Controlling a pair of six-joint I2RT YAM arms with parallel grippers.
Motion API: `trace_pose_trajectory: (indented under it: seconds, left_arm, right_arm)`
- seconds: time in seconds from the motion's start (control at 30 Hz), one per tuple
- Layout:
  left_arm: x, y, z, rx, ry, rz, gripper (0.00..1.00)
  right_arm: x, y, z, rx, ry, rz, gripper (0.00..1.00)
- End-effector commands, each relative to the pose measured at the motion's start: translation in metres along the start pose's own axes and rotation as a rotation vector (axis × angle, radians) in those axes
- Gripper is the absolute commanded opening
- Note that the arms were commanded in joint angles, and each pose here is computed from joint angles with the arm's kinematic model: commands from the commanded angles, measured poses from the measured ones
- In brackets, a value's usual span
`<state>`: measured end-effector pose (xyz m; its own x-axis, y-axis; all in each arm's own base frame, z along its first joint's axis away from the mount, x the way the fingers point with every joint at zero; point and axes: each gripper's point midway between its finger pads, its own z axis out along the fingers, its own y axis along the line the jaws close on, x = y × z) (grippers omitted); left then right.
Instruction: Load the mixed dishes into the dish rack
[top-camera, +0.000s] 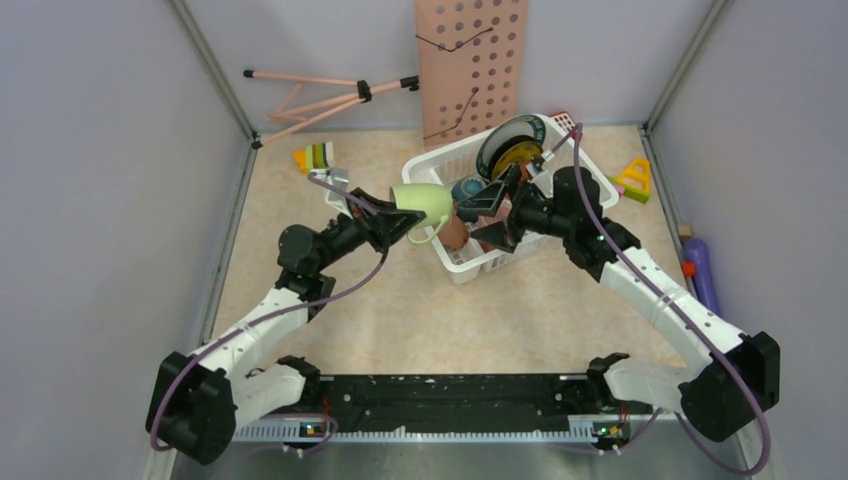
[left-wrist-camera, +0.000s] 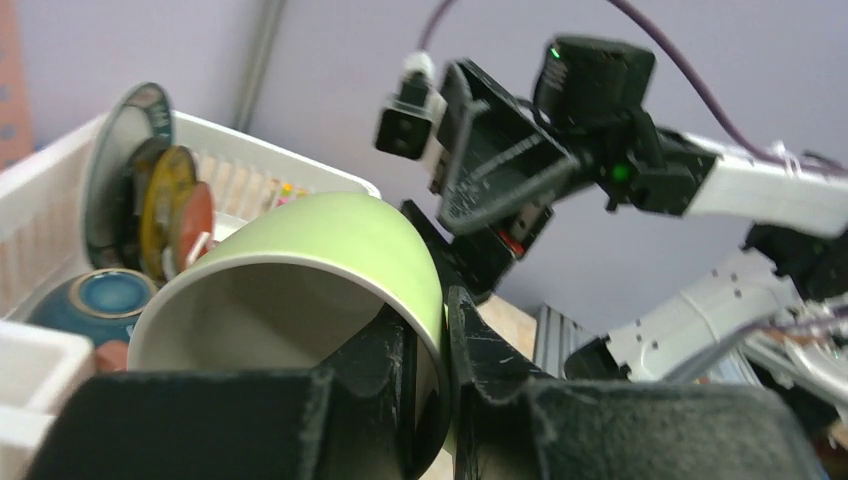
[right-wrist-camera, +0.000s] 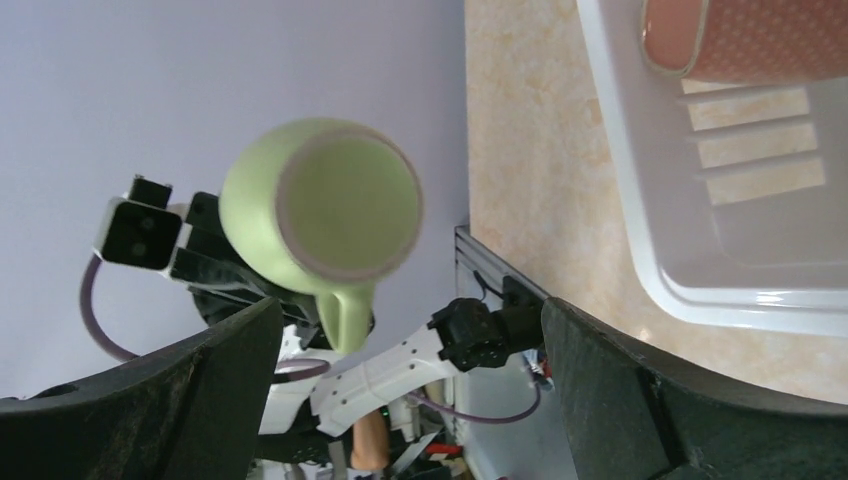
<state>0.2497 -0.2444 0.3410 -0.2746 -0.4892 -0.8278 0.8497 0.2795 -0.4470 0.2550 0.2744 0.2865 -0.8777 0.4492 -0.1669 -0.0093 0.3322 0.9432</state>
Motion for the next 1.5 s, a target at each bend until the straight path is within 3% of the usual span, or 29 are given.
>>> trace_pose_trajectory:
  seconds: [0.0, 0.7, 0.8, 0.9, 0.93, 1.0, 1.07, 1.17, 1.3, 1.37, 1.47]
  left_arm:
    - [-0.023, -0.061, 0.015, 0.286, -0.053, 0.257, 0.0]
    - [-0.017, -0.084, 0.046, 0.481, -0.13, 0.065, 0.0]
    - [-0.014, -0.081, 0.05, 0.483, -0.125, 0.064, 0.0]
    - [-0.009, -0.074, 0.055, 0.448, -0.102, 0.067, 0.0]
    - [-0.006, -0.07, 0.056, 0.431, -0.091, 0.069, 0.03]
    - [-0.003, -0.065, 0.057, 0.399, -0.077, 0.073, 0.23]
    - [0.001, -0.06, 0.057, 0.372, -0.053, 0.082, 0.37]
    - [0.009, -0.047, 0.059, 0.306, -0.017, 0.101, 0.6]
    - [0.011, -0.024, 0.06, 0.175, -0.013, 0.119, 0.77]
    - [0.009, -0.011, 0.063, 0.104, -0.018, 0.125, 0.9]
    - [0.01, 0.01, 0.063, -0.011, -0.009, 0.125, 0.94]
  right_arm:
    - [-0.004, 0.039, -0.008, -0.113, 0.008, 0.082, 0.99]
    - [-0.003, 0.051, -0.004, -0.248, 0.057, 0.136, 0.98]
    - [-0.002, 0.051, -0.005, -0.25, 0.06, 0.138, 0.81]
    - [-0.004, 0.051, -0.007, -0.254, 0.05, 0.132, 0.52]
    - [-0.007, 0.05, -0.008, -0.253, 0.041, 0.131, 0.42]
    - [-0.015, 0.048, -0.011, -0.252, 0.02, 0.122, 0.28]
    - [-0.024, 0.045, -0.015, -0.239, -0.008, 0.109, 0.23]
    - [-0.041, 0.036, -0.02, -0.187, -0.068, 0.074, 0.18]
    - [-0.066, 0.016, -0.027, -0.071, -0.176, 0.036, 0.16]
    - [-0.079, 0.005, -0.031, -0.021, -0.239, 0.028, 0.16]
    - [-0.097, -0.009, -0.039, 0.065, -0.318, -0.005, 0.16]
